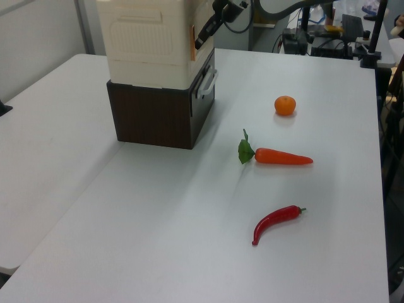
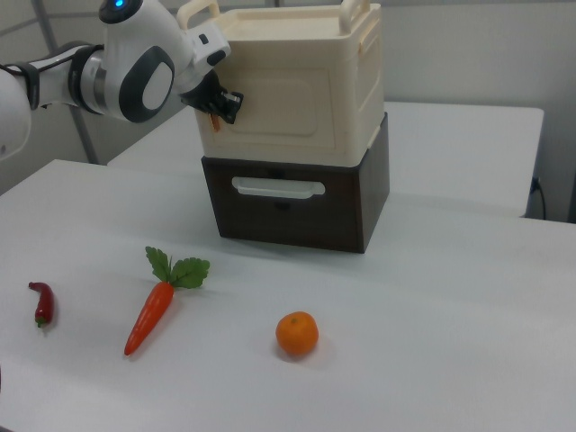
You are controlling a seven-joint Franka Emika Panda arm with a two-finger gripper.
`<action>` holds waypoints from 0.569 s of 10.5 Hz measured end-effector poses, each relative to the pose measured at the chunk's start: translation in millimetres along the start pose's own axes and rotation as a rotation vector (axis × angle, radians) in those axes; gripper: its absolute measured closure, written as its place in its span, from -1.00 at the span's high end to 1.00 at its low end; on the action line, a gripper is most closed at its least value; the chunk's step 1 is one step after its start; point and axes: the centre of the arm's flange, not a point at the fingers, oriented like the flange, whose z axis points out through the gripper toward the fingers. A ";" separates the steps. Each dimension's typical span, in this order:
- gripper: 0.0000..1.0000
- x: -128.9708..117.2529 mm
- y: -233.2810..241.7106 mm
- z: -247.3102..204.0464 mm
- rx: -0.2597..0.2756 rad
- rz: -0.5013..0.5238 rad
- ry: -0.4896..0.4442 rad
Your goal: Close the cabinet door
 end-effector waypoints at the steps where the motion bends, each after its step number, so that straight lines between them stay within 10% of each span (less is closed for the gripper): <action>1: -0.98 0.0 -0.1 0.0 0.000 0.004 0.000; 6: -0.98 -8.3 -2.8 -18.7 0.023 0.017 -0.141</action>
